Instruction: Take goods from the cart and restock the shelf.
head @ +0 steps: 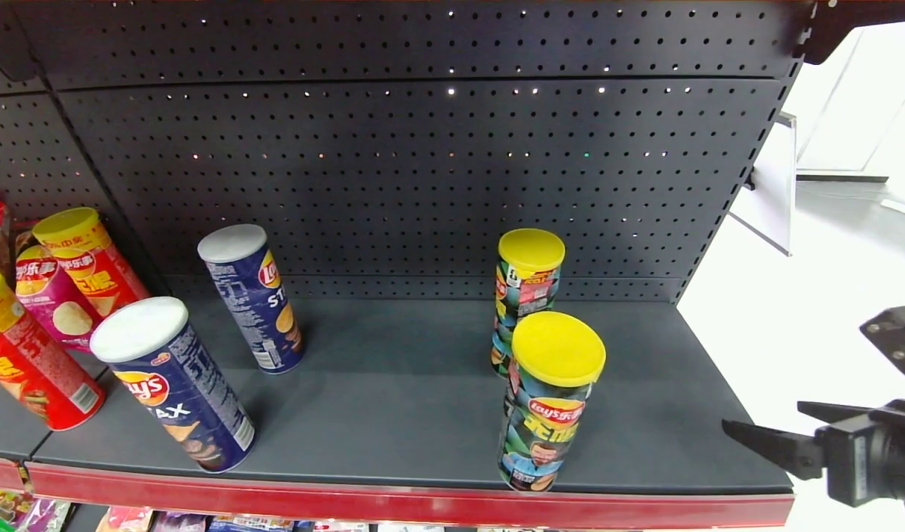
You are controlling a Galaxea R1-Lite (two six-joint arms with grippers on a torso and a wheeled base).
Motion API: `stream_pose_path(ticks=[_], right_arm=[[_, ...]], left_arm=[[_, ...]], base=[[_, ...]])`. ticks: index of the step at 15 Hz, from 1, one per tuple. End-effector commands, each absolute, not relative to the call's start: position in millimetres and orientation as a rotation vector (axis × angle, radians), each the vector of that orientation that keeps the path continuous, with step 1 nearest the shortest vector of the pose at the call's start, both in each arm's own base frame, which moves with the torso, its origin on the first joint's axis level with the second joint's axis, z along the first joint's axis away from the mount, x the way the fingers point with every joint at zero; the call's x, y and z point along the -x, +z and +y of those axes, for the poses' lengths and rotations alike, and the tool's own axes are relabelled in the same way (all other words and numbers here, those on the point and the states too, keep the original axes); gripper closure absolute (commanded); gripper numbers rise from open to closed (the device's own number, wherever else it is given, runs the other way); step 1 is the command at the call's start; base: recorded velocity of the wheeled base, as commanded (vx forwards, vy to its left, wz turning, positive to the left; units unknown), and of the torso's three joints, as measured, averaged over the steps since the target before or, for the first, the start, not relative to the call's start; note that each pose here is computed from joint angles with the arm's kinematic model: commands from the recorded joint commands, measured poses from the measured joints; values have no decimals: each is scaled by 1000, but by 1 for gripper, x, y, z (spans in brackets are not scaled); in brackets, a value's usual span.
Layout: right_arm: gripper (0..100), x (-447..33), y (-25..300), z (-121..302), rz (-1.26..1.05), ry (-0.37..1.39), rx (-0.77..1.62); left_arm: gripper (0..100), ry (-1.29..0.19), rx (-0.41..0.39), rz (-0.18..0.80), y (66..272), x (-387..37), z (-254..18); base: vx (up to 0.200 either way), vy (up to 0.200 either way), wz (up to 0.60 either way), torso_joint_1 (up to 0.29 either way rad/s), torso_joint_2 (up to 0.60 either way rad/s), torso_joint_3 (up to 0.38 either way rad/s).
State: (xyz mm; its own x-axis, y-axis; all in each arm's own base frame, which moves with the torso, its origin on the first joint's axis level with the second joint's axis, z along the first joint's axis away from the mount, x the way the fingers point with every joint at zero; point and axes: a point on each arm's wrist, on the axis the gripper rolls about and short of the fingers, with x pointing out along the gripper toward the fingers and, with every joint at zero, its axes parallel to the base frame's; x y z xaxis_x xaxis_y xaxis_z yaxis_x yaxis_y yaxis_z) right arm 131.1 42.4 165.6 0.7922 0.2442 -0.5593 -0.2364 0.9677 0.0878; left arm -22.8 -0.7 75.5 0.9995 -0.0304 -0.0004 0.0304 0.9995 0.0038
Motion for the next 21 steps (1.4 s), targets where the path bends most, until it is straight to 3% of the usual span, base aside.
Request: stream_pose_path(ticks=[1, 9, 21], right_arm=[[0, -155, 145, 64, 705, 294, 46], [0, -168, 129, 104, 760, 409, 98], [0, -186, 109, 134, 791, 430, 165]], left_arm=[[0, -31, -5, 0, 75, 23, -1], [0, -31, -5, 0, 75, 23, -1], [0, -31, -5, 0, 75, 23, -1]], base=[[0, 0, 0, 0, 0, 0], [0, 0, 0, 0, 0, 0], [0, 0, 0, 0, 0, 0]])
